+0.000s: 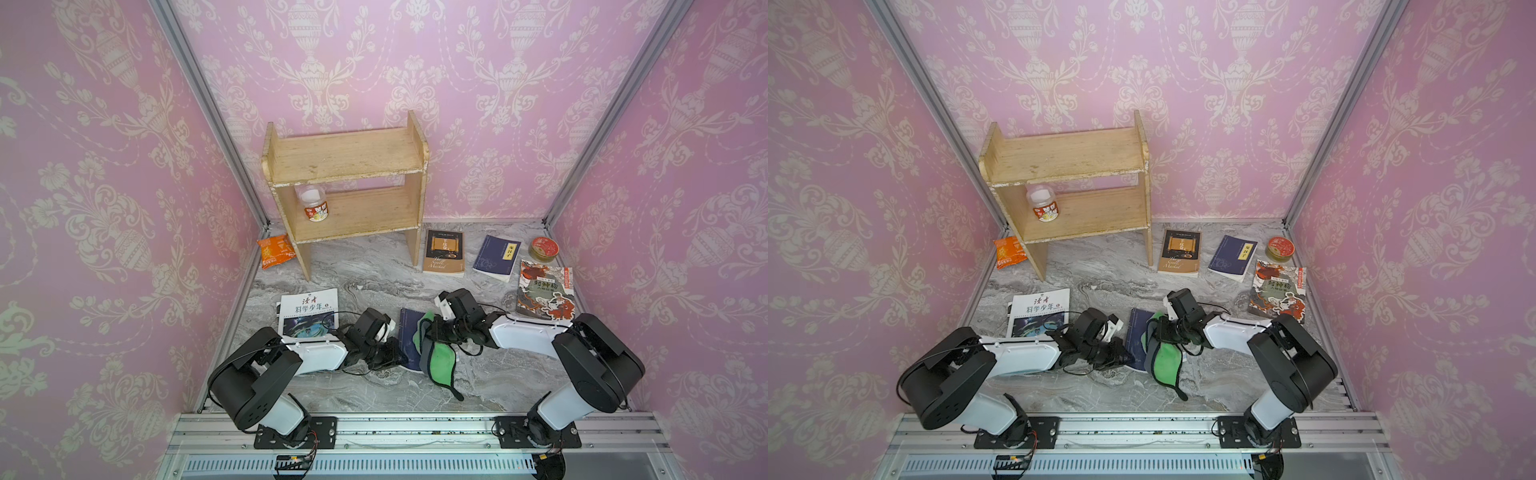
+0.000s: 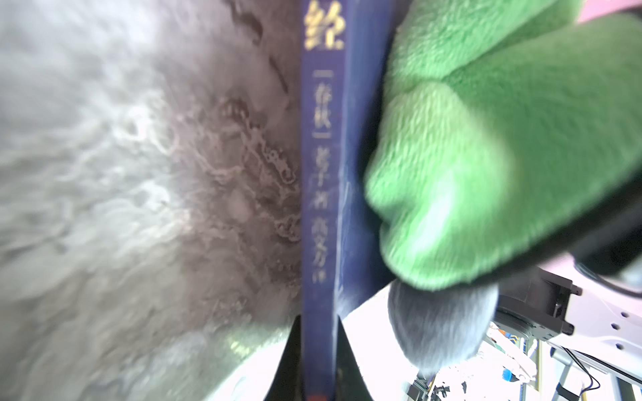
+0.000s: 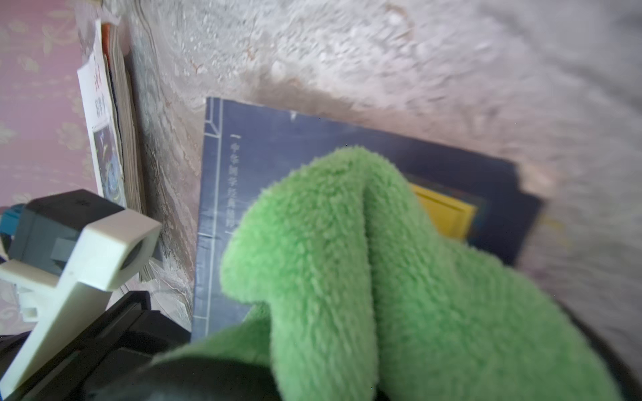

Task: Wipe the cover of the book
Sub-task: Wipe the dirt from the cover of the book.

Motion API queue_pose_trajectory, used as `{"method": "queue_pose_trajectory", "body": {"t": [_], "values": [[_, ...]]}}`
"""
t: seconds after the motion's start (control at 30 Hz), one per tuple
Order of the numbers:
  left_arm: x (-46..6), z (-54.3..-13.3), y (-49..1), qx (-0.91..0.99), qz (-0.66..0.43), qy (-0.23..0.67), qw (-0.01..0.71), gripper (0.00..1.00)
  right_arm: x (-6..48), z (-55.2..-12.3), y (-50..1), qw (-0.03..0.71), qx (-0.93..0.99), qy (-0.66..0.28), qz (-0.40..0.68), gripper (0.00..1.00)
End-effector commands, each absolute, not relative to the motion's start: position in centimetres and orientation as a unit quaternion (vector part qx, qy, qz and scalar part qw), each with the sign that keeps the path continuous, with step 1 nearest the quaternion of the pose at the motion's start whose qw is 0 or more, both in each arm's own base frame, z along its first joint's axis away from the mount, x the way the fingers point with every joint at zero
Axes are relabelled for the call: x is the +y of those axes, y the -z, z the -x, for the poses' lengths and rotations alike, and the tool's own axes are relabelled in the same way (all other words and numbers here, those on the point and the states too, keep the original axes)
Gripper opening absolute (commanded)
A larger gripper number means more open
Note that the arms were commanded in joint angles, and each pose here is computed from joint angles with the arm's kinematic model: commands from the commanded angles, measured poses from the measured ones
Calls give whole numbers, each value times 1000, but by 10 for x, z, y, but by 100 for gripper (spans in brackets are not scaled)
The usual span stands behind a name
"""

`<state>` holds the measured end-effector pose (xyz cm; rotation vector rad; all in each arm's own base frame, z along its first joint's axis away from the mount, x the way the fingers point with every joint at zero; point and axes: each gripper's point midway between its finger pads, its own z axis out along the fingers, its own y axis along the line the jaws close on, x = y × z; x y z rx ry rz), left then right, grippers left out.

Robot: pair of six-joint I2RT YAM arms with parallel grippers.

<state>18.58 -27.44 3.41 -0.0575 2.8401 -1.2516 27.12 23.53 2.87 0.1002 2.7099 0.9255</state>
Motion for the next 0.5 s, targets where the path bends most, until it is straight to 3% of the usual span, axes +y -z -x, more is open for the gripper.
{"method": "queue_pose_trajectory", "body": {"t": [0.0,0.23,0.47], "values": [[-243,-194,-35,936,36,346,41,0,155,-223,37,42,977,-172,-123,0],[-210,-194,-67,953,11,295,69,0,170,-250,9,76,969,-205,-116,0],[-157,-193,-98,979,-8,181,94,0,261,-269,-20,87,969,-232,5,0]]}}
